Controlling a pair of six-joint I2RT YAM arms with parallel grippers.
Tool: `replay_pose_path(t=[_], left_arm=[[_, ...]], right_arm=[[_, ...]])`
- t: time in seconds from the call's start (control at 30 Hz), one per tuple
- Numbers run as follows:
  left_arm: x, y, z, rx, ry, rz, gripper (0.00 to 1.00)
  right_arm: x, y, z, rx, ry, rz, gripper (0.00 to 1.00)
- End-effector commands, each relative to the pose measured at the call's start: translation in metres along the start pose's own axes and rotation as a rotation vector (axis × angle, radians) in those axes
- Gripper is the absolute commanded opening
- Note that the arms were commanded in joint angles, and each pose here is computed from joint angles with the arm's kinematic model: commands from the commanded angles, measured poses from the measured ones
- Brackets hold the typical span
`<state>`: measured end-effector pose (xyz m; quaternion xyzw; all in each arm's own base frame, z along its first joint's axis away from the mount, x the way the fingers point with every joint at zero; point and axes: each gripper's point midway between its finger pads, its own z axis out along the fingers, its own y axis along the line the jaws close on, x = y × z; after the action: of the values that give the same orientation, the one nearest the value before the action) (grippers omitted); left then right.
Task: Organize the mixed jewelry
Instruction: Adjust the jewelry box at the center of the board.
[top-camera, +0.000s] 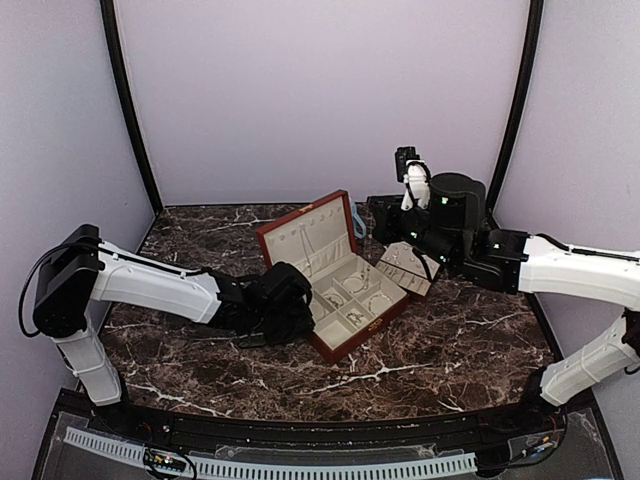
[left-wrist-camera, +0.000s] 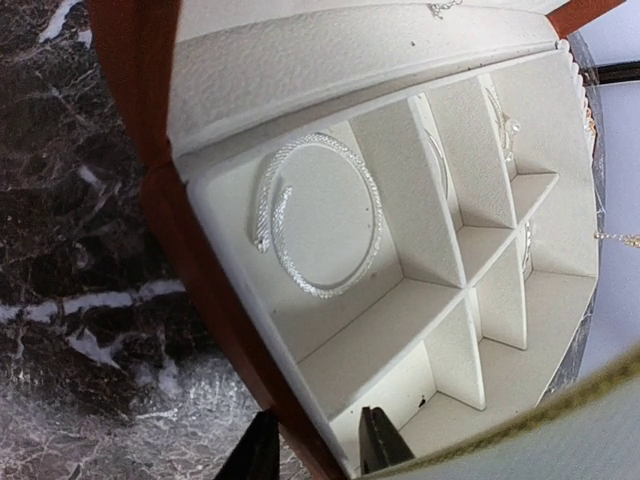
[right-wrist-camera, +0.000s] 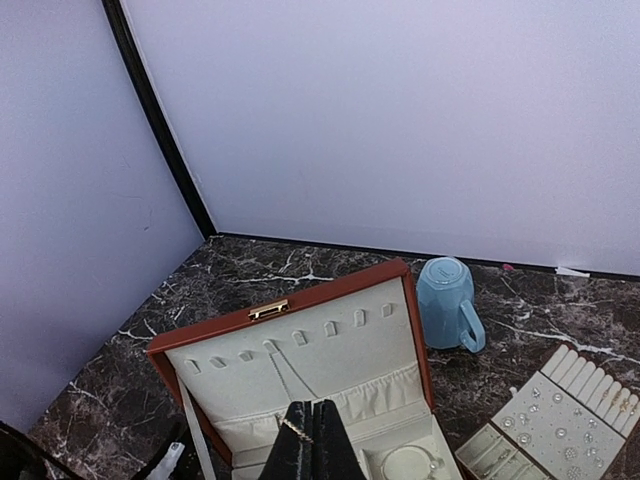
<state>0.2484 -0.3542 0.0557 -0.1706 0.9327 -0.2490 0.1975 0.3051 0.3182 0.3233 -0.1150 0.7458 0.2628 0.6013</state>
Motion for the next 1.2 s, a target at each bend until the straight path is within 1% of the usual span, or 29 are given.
replay_pose_path(t=[0.0, 0.17, 0.43, 0.7, 0.9, 1.03, 1.1, 1.13, 1.17], left_arm=[[0.008, 0.037, 0.006, -0.121, 0.068, 0.079, 0.27], [0.004, 0.045, 0.003, -0.145, 0.08, 0.117, 0.23], [-0.013, 0.072, -0.011, -0.241, 0.099, 0.299, 0.16], [-0.016, 0.092, -0.022, -0.3, 0.128, 0.508, 0.15], [-0.009, 0.107, -0.028, -0.307, 0.167, 0.598, 0.15], [-0.014, 0.103, -0.037, -0.279, 0.144, 0.631, 0.19], [-0.023, 0.091, -0.044, -0.255, 0.098, 0.652, 0.28], [-0.028, 0.086, -0.046, -0.246, 0.075, 0.676, 0.3], [-0.034, 0.074, -0.052, -0.219, 0.047, 0.687, 0.37]], right_arm=[[-0.012, 0.001, -0.003, -0.018, -0.045, 0.032, 0.0], [-0.012, 0.001, -0.003, -0.022, -0.045, 0.032, 0.0], [-0.015, 0.006, -0.003, -0.046, -0.045, 0.032, 0.0], [-0.016, 0.013, -0.002, -0.079, -0.039, 0.034, 0.0], [-0.015, 0.018, -0.003, -0.104, -0.027, 0.035, 0.0], [-0.018, 0.023, -0.011, -0.15, -0.033, 0.036, 0.0], [-0.021, 0.027, -0.016, -0.176, -0.043, 0.034, 0.0], [-0.023, 0.028, -0.018, -0.186, -0.044, 0.029, 0.0], [-0.024, 0.029, -0.02, -0.195, -0.045, 0.024, 0.0]])
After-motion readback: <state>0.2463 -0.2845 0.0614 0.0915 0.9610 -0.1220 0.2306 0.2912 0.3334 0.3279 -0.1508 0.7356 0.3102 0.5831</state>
